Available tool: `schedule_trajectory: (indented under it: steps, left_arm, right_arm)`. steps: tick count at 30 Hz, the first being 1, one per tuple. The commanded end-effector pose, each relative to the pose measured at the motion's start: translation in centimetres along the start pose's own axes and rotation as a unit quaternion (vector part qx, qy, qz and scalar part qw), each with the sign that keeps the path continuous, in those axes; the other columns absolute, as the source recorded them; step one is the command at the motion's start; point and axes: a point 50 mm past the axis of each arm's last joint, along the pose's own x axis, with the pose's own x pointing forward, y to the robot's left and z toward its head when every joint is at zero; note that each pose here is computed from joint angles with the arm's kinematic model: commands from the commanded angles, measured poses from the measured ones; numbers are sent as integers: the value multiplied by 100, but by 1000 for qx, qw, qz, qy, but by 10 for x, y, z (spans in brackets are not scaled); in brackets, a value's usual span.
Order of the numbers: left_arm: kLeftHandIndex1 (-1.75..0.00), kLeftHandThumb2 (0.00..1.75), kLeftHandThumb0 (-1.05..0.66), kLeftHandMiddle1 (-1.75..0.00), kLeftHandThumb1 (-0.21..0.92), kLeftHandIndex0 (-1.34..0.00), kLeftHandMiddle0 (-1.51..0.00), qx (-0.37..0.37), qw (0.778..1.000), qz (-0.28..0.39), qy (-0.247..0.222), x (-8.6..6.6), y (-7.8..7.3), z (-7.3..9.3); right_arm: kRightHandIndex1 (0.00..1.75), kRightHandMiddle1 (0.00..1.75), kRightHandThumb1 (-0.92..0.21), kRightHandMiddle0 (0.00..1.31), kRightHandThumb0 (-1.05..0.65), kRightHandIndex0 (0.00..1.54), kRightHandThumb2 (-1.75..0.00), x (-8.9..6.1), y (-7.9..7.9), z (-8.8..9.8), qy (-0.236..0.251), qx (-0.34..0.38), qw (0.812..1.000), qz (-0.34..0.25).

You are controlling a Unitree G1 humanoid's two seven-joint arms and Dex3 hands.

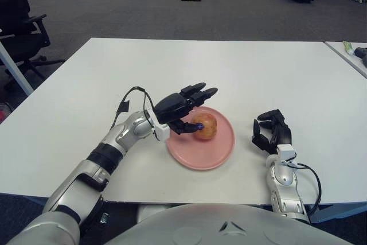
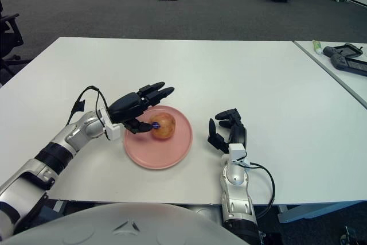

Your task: Put the apple into the plate.

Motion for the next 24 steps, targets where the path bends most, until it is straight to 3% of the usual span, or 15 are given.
schedule_trajectory:
  steps: [1,15,18,21,24]
  left_arm:
    - [0,108,-105,0,92,0,0,-39,998,31,30,-11,12,-8]
    - [0,116,-105,0,92,0,0,-178,973,138,56,-28,21,-17]
    - [0,115,-105,0,92,0,0,-214,954,189,94,-34,20,-31]
    - [-2,112,-102,-2,92,-2,-4,-241,932,249,104,-34,18,-34]
    - [-18,109,-99,-8,92,-1,-6,-254,916,291,111,-33,17,-34]
  right_arm:
    - [173,175,-63,37,-39,68,-92,2,0,1,-8,2,1000,2]
    - [173,175,-62,38,-39,68,-93,3,-1,0,-6,-2,1000,5]
    - [173,175,-62,38,-39,68,-93,3,-1,-1,-5,-2,1000,6]
    - [173,175,-63,38,-39,67,-93,3,-1,0,-6,0,1000,5]
    - [173,175,-63,38,-39,67,-93,3,0,1,-8,0,1000,5]
